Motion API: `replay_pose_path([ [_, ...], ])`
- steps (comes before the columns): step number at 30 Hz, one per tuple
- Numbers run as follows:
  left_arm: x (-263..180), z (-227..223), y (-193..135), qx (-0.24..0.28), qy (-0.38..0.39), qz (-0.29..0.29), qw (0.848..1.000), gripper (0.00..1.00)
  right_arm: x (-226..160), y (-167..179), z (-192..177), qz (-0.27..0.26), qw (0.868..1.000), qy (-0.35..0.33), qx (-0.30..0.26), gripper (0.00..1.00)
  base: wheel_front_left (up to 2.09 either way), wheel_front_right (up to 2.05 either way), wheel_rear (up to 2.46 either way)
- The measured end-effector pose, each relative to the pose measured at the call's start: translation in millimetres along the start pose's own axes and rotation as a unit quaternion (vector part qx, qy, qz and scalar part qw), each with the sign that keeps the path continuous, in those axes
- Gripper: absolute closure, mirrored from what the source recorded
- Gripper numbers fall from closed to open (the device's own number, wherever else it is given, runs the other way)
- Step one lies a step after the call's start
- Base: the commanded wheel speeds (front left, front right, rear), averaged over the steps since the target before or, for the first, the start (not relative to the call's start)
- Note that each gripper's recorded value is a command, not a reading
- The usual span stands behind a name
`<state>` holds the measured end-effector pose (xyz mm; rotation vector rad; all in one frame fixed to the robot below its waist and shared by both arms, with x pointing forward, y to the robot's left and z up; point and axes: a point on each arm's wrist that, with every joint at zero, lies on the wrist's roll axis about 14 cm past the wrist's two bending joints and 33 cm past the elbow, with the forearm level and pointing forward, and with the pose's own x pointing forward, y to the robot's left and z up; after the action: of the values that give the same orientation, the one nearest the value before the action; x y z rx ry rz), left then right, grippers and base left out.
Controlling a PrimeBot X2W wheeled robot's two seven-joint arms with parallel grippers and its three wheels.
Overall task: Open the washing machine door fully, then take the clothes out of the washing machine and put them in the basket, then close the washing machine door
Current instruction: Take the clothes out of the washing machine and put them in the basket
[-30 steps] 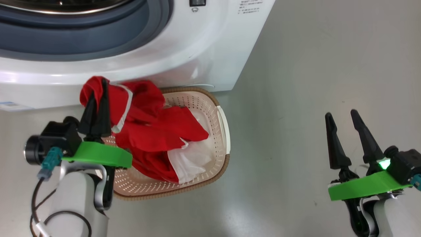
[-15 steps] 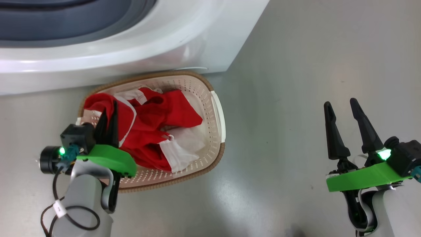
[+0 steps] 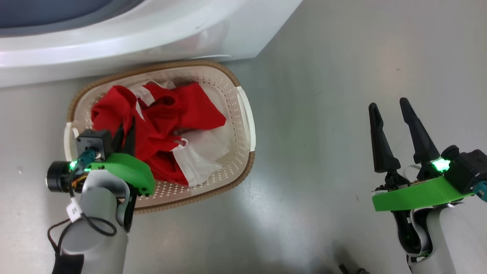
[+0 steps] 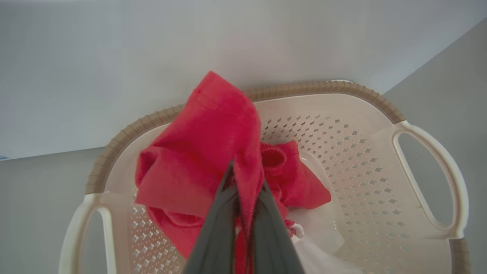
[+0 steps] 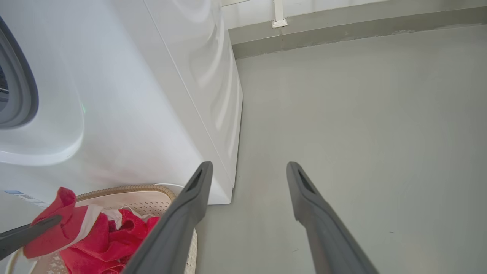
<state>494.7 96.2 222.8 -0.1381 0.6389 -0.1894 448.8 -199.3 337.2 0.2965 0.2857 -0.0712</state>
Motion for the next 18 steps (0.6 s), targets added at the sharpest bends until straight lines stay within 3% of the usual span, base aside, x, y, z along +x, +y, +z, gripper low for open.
replay_pose_path([
  [13,20,-38,-5,-0.011,0.065,-0.012,0.998,1.00,4,-13,-12,-0.016,1.000,0.013,-0.002,0.00,0.00,0.00,0.00],
  [14,21,-40,-5,-0.011,0.067,-0.012,0.998,0.93,5,-12,-12,-0.015,1.000,0.012,-0.003,0.00,0.00,0.00,0.00],
  [15,22,-40,-4,-0.011,0.069,-0.012,0.997,0.79,5,-13,-12,-0.015,1.000,0.012,-0.003,0.00,0.00,0.00,0.00],
  [18,25,-38,-2,-0.009,0.067,-0.010,0.998,0.52,6,-13,-14,-0.015,1.000,0.014,-0.002,0.00,0.00,0.00,0.00],
])
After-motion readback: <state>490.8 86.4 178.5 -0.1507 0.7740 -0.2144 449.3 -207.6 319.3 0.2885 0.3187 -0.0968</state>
